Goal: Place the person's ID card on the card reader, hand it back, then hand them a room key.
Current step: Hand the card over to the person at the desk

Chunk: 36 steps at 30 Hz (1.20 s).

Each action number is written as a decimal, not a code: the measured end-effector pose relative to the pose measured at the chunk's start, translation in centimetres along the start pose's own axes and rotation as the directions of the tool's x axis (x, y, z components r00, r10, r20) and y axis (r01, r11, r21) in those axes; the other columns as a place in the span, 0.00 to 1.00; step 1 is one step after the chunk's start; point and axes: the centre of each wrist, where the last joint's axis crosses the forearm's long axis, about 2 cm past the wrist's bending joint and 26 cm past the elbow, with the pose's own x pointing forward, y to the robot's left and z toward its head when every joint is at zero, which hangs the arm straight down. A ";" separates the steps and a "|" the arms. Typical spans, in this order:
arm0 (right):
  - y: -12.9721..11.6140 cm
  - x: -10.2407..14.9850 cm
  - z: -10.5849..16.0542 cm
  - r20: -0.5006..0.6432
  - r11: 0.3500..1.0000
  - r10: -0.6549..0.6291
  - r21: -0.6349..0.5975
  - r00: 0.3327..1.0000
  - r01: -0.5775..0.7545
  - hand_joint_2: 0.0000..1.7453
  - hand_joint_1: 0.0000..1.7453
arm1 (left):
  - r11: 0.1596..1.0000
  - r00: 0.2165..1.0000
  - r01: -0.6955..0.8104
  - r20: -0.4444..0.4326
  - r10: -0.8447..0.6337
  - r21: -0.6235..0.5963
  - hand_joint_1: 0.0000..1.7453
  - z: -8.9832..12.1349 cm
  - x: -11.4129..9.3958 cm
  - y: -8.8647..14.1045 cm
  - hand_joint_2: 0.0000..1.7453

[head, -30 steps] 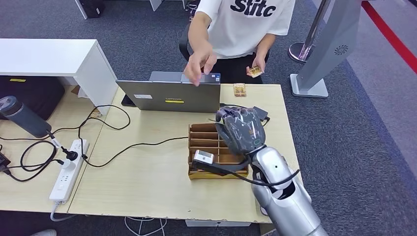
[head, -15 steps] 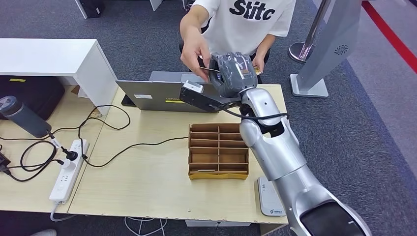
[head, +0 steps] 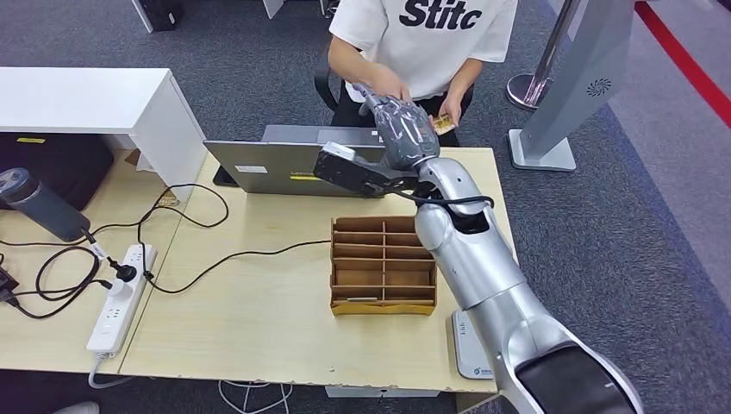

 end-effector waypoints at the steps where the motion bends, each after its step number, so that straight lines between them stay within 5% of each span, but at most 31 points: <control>1: -0.1 -0.2 0.0 -0.008 1.000 -0.009 -0.005 1.000 0.009 1.00 0.00 | 1.000 1.000 0.001 0.000 -0.001 0.000 0.00 0.0 0.0 0.0 1.00; 11: -0.8 -0.5 2.2 0.117 0.979 -0.142 -0.127 0.983 0.157 1.00 0.00 | 0.999 0.999 -0.033 -0.005 0.033 0.007 0.00 0.0 -0.1 -0.1 1.00; 24: -0.8 -4.3 15.5 0.283 0.901 -0.147 -0.357 0.948 0.247 1.00 0.00 | 0.985 0.984 -0.170 -0.040 0.171 0.039 0.00 0.1 -1.0 -0.2 1.00; 36: 1.2 -5.7 25.7 0.256 0.892 -0.189 -0.359 0.948 0.275 1.00 0.00 | 0.965 0.964 -0.256 -0.059 0.259 0.056 0.00 0.1 -1.3 -0.5 1.00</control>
